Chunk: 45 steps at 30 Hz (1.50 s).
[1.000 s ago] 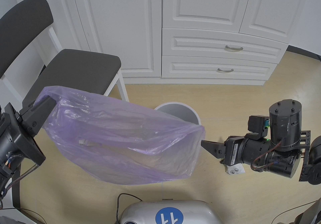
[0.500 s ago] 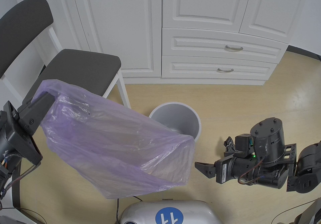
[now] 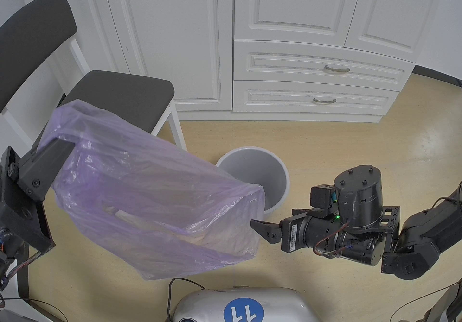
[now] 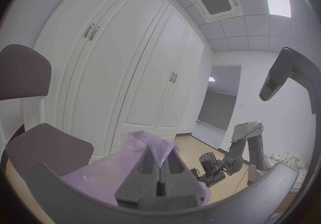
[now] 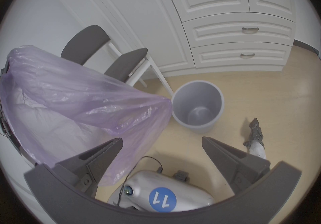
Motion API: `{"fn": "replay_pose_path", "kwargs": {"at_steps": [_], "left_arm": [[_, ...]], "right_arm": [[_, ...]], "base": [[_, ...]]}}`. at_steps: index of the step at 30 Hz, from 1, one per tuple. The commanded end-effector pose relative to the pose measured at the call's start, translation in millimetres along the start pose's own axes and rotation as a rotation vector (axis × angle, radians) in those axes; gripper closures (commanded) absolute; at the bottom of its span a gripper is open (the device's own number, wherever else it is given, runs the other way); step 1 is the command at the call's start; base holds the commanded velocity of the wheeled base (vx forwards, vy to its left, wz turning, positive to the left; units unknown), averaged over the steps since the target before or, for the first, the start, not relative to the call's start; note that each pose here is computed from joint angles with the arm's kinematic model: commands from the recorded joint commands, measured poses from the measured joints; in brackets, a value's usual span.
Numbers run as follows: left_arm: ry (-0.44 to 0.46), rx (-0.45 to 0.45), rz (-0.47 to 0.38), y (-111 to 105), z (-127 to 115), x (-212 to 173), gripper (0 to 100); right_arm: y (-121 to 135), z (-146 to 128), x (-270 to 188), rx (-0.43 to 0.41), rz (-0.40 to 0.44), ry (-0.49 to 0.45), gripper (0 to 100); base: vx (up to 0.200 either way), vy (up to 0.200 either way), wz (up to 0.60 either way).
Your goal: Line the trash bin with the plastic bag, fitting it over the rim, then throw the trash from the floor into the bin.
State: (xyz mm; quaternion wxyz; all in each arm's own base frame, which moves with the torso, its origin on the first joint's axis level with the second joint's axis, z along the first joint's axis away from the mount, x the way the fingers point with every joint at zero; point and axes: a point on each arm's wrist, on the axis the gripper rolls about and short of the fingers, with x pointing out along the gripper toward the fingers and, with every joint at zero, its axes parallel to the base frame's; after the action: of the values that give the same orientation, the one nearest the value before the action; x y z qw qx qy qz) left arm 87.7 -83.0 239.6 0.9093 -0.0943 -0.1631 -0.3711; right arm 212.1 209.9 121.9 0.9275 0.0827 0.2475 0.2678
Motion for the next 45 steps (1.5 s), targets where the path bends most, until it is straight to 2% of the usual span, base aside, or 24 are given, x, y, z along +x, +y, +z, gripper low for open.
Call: {"fn": "replay_pose_path", "kwargs": {"at_steps": [1,10,14,21,25,29,36,45], "left_arm": [[-0.002,-0.002,-0.02,-1,0,-2,100],[0.006,-0.003,-0.025,-1,-2,-3,100],[-0.002,-0.013,-0.034,-2,0,-2,100],[-0.023,-0.02,-0.036,-2,2,-1,100],[-0.058,-0.041,-0.038,-3,5,0,100],[-0.061,-0.058,-0.048,-3,5,0,100],[-0.059,-0.06,-0.06,-4,5,-1,100],[-0.053,-0.064,-0.07,-5,3,-1,100]], "right_arm": [[-3,-1,7,0.009,-0.011,-0.022,0],[-7,1,13,0.042,-0.008,-0.044,0],[-6,-4,30,0.099,0.015,-0.082,0],[-13,-12,45,0.125,0.011,-0.073,0],[-13,-6,43,0.235,0.108,-0.048,0],[-19,-5,44,0.283,0.154,-0.042,0],[-22,-11,40,0.277,0.213,-0.064,0],[-25,-23,37,0.258,0.242,-0.004,0]], "base": [[0.0,0.0,0.0],[0.0,0.0,0.0],[0.0,0.0,0.0],[0.0,0.0,0.0],[0.0,0.0,0.0],[0.0,0.0,0.0],[0.0,0.0,0.0],[0.0,0.0,0.0]]}}
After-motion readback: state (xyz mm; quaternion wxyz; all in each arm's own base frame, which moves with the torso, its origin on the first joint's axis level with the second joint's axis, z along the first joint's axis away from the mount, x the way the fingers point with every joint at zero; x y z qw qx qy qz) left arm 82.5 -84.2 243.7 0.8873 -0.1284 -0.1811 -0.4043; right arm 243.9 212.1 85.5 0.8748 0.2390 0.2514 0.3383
